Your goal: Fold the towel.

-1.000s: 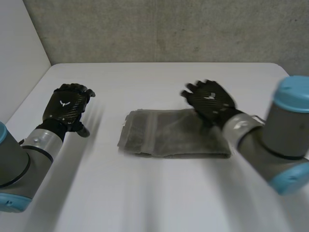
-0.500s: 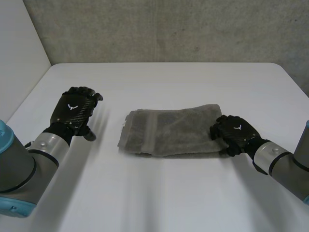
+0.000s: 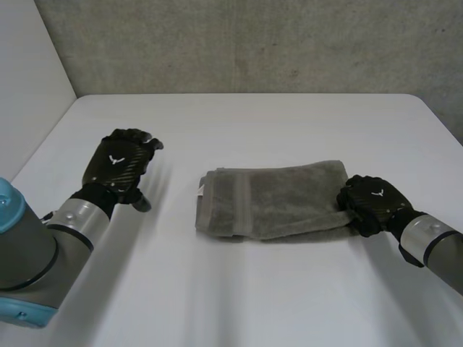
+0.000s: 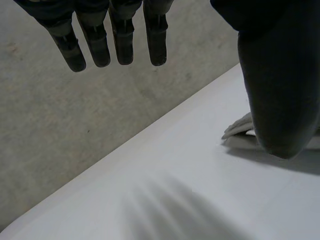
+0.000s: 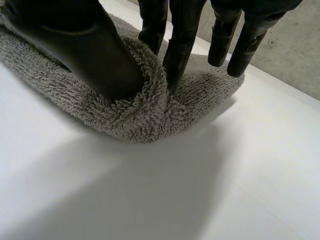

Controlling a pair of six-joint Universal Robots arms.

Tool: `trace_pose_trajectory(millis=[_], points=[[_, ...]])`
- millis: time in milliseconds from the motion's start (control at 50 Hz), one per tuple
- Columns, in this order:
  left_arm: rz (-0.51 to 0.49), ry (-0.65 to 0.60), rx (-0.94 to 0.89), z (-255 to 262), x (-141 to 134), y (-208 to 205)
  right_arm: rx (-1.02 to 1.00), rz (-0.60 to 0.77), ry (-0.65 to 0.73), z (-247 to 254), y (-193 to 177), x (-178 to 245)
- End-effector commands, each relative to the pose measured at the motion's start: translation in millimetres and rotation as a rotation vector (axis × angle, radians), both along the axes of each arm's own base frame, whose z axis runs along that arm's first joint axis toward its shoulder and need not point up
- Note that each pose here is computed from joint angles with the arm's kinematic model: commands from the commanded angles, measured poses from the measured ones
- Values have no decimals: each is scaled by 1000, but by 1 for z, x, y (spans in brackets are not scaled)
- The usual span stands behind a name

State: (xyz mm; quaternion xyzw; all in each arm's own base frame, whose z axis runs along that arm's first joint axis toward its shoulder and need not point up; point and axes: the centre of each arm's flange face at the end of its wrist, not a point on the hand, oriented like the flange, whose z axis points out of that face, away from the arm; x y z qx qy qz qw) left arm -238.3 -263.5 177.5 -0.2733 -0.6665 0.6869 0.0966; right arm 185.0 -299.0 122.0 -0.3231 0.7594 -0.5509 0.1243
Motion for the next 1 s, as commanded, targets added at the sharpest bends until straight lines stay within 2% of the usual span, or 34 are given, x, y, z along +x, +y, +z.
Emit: trace_pose_trajectory(millis=[20,180,320,360,400,420,500,520,560,580,620,680,720,820,960,1000], points=[[-94,7,-8,5,-25,20,38,-8,23,5,9,-23],[-177,11,-17,9,-48,39,35,-2,162,28,5,-66],[-180,18,-34,14,-51,37,-64,27,220,65,-8,-65],[-177,19,-37,15,-51,36,-111,48,231,76,-9,-57],[-177,21,-41,16,-51,35,-196,130,226,98,-1,-24],[-175,20,-45,17,-51,34,-196,131,226,98,-1,-24],[-171,23,-47,18,-50,33,-262,257,233,111,21,32],[-169,23,-47,18,-50,33,-262,257,233,111,21,32],[-168,23,-47,18,-50,32,-281,370,246,106,47,76],[-166,23,-47,18,-49,32,-281,371,246,106,47,76],[-165,21,-48,18,-49,31,-279,477,256,97,77,112],[-163,21,-48,18,-49,31,-270,521,265,89,91,125],[-163,23,-47,18,-49,31,-227,595,288,65,113,144],[-161,21,-46,17,-48,31,-198,633,318,42,128,158],[-163,27,-58,20,-50,28,-219,555,297,39,120,155],[-164,30,-65,22,-51,28,-195,514,238,43,121,153]])
